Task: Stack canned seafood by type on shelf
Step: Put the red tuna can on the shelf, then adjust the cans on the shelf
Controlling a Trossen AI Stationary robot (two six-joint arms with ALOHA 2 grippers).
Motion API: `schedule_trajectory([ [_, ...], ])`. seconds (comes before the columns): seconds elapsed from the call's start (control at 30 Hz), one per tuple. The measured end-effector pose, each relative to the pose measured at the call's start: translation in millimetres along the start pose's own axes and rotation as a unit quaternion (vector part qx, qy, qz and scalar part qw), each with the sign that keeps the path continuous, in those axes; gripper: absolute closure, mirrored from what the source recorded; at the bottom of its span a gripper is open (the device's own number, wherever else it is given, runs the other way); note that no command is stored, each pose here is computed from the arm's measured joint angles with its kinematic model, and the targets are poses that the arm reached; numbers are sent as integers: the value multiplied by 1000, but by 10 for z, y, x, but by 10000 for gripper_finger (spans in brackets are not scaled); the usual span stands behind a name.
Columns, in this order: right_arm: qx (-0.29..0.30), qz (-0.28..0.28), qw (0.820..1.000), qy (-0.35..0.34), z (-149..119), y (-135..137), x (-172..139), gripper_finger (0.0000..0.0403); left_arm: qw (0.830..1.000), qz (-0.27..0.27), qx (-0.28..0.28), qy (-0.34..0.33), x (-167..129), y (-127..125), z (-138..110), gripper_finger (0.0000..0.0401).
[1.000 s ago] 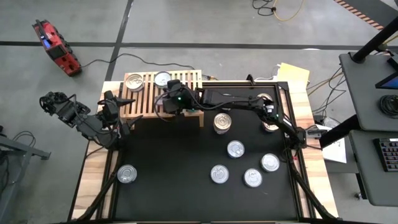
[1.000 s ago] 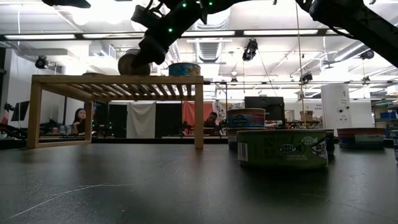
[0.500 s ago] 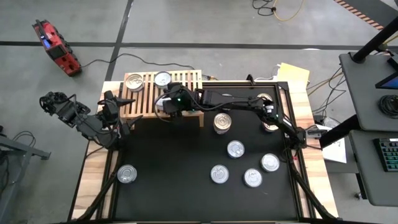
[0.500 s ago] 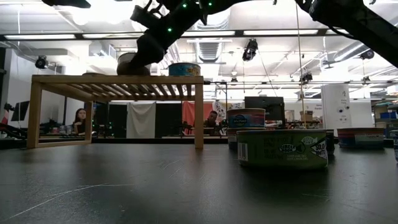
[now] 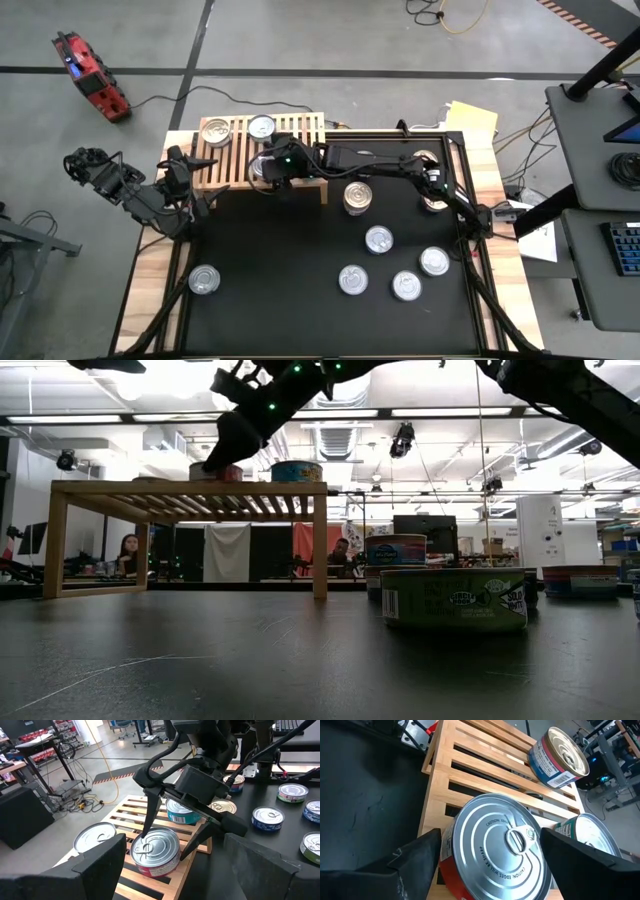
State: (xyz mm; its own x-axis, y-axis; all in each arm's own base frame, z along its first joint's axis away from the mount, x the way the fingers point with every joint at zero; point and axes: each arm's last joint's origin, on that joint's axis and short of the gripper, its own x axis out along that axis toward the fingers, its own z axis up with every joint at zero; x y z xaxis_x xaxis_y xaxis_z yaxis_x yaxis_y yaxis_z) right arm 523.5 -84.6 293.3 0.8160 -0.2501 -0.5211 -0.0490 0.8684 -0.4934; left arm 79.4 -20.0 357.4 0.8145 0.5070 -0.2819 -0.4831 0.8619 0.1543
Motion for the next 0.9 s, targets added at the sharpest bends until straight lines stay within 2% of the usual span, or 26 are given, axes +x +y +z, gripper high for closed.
schedule_trajectory([
  [0.13, 5, -3, 1000, -9, 70, -29, -80, 69, 1000, 0, -1, 1, 3, -3, -6, 81],
  [0.33, 30, -11, 999, -30, 260, -185, -431, 84, 1000, 2, -6, 6, 20, -21, -36, 81],
  [0.47, 49, 21, 998, -35, 320, -242, -683, 112, 1000, 3, -8, 7, 27, -34, -38, 81],
  [0.7, 66, 54, 996, -29, 391, -342, -1200, 203, 999, 0, -36, 5, 42, -69, -18, 93],
  [0.9, 74, 128, 988, -33, 326, -281, -1358, 312, 999, -17, -42, 10, 81, -158, 8, 148],
])
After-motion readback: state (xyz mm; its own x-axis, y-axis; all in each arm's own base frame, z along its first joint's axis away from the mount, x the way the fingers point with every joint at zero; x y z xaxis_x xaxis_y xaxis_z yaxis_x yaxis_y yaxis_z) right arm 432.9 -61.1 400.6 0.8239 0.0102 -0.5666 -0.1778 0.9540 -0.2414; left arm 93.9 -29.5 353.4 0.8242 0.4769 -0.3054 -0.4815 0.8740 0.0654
